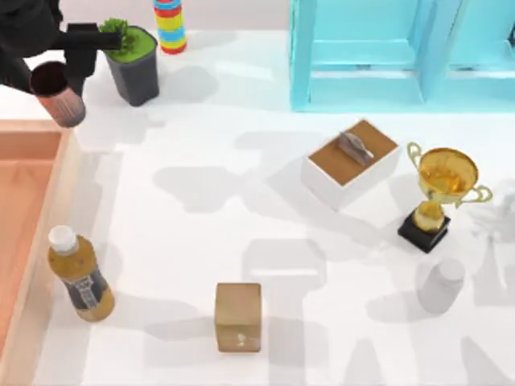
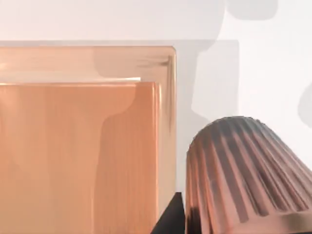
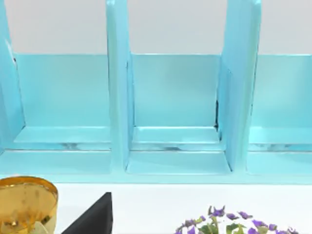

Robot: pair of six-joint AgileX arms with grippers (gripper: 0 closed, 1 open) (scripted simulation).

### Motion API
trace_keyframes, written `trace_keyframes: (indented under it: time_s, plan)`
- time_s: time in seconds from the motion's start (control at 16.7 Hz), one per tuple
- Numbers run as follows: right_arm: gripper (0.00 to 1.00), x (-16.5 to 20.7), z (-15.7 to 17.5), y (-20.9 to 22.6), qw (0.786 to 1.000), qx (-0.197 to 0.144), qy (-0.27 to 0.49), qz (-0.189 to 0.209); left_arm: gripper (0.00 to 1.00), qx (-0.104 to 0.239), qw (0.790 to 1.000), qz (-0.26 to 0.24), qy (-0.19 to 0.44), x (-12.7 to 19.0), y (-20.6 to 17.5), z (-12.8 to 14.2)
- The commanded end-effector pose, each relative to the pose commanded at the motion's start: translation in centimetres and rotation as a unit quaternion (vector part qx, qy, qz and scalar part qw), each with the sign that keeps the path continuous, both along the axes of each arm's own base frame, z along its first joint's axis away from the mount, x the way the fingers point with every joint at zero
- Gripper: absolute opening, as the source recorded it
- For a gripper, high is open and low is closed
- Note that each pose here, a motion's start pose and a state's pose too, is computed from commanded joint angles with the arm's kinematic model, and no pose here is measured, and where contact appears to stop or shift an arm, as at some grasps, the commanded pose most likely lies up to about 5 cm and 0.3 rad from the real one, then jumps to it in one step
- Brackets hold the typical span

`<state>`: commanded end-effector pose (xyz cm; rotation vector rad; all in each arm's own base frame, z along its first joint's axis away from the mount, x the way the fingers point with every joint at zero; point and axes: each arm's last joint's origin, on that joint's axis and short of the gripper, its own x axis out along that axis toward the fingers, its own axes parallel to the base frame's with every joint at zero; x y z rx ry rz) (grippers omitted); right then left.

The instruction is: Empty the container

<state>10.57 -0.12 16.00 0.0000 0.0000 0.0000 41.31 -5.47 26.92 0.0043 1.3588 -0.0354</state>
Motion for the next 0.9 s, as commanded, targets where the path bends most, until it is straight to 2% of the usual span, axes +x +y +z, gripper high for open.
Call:
trace_keyframes:
  time_s: [0.18,0.36,0.48,0.78,0.9]
  plan:
    - [1.0,0.0,0.0,0.0,1.0,0.0,0.0,0.0,0.0,-0.001,0.999,-0.009,0.038,-0.5,-5.7,-3.0]
    - [1.0,0.0,0.0,0.0,1.0,0.0,0.0,0.0,0.0,0.01,0.996,-0.01,0.085,-1.8,-9.3,-5.9]
    - [1.0,0.0,0.0,0.0,1.0,0.0,0.0,0.0,0.0,0.016,0.995,-0.01,0.103,-2.4,-10.2,-6.8]
    - [1.0,0.0,0.0,0.0,1.0,0.0,0.0,0.0,0.0,0.016,0.995,-0.009,0.103,-2.3,-10.1,-6.9]
    - [1.0,0.0,0.0,0.0,1.0,0.0,0.0,0.0,0.0,0.016,0.995,-0.009,0.102,-2.3,-10.1,-7.8]
